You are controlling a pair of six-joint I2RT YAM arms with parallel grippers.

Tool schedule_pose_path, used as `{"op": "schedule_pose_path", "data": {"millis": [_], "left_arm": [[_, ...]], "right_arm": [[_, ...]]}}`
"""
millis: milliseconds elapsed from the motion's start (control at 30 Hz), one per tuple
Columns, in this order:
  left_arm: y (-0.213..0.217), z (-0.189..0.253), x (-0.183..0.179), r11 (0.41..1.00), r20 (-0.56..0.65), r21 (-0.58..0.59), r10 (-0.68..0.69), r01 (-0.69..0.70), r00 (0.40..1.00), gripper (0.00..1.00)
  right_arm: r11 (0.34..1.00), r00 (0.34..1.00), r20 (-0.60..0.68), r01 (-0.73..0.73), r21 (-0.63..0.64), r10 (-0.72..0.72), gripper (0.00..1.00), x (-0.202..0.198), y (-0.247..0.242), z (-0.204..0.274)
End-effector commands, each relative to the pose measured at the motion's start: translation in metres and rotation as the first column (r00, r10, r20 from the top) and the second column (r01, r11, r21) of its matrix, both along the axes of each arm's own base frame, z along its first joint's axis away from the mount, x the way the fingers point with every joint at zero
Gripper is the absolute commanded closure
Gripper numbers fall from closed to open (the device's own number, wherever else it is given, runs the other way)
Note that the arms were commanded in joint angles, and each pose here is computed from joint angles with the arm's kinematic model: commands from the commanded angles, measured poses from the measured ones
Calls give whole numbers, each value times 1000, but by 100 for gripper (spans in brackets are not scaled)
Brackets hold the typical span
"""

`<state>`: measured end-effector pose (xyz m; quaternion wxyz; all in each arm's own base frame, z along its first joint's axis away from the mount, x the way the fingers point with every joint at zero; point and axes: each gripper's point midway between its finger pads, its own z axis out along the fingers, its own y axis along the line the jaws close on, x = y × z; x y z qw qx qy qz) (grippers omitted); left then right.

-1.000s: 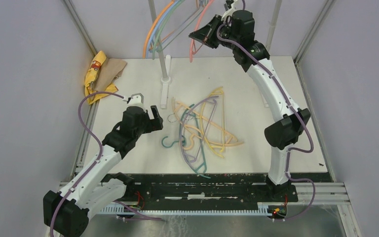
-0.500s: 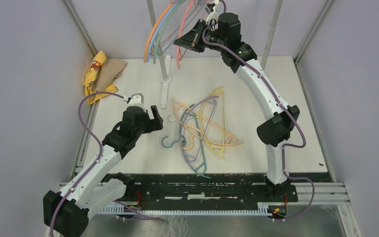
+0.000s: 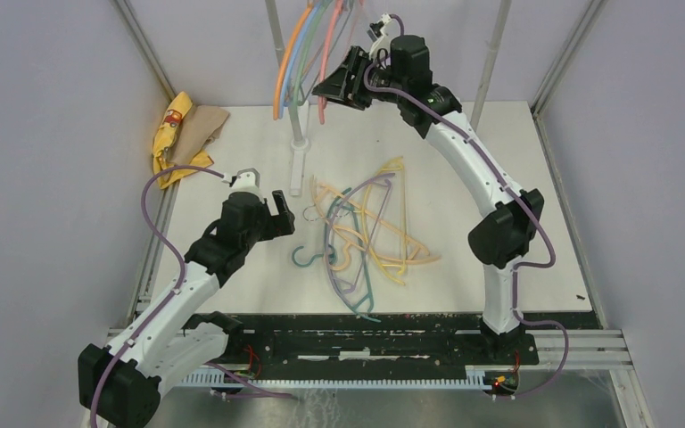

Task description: Organize the hangers

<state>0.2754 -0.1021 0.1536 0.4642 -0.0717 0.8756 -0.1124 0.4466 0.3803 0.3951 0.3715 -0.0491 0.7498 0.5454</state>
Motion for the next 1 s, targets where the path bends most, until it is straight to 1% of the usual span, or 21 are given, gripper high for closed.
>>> {"op": "schedule_pose_path", "data": {"millis": [0,67,167,267,367,433,567,667,767,867,967], "left_arm": [[-1,12,7,1000,43,-20,10,-9,999,1],[-1,12,7,1000,41,-20,11,-10,999,1],[0,12,8,1000,36,-16,13,-12,999,1],[1,10,7,1000,27,-6,17,-17,999,1],[1,9,8,1000,22,-4,19,-19,1000,1],[1,7,9,1000,16,-4,21,-21,1000,0],[-2,5,11,1000,8,-7,18,-18,1000,1],[-1,2,14,999,10,-10,31,-31,999,1],[0,1,17,999,8,-10,51,-51,999,1],[9,-1,20,995,-13,1,98,-98,995,1],[12,-2,23,993,-36,-7,117,-117,992,1]], "right_arm": [[999,989,145,33,0,-33,28,-22,-25,43],[999,985,168,45,5,-45,14,-25,-34,47],[997,979,186,81,3,-80,1,-32,-52,46],[993,973,206,112,-23,-105,0,-42,-69,43],[989,975,192,126,-84,-108,0,-57,-83,21],[985,982,164,113,-134,-90,0,-73,-88,-3],[942,996,75,70,-329,-48,0,-119,-96,-85],[890,1000,2,-12,-455,14,1,-162,-94,-149],[854,996,-68,-91,-512,65,4,-192,-86,-192],[836,986,-117,-161,-524,116,7,-212,-66,-217],[811,980,-125,-197,-551,153,8,-219,-44,-232]]}}
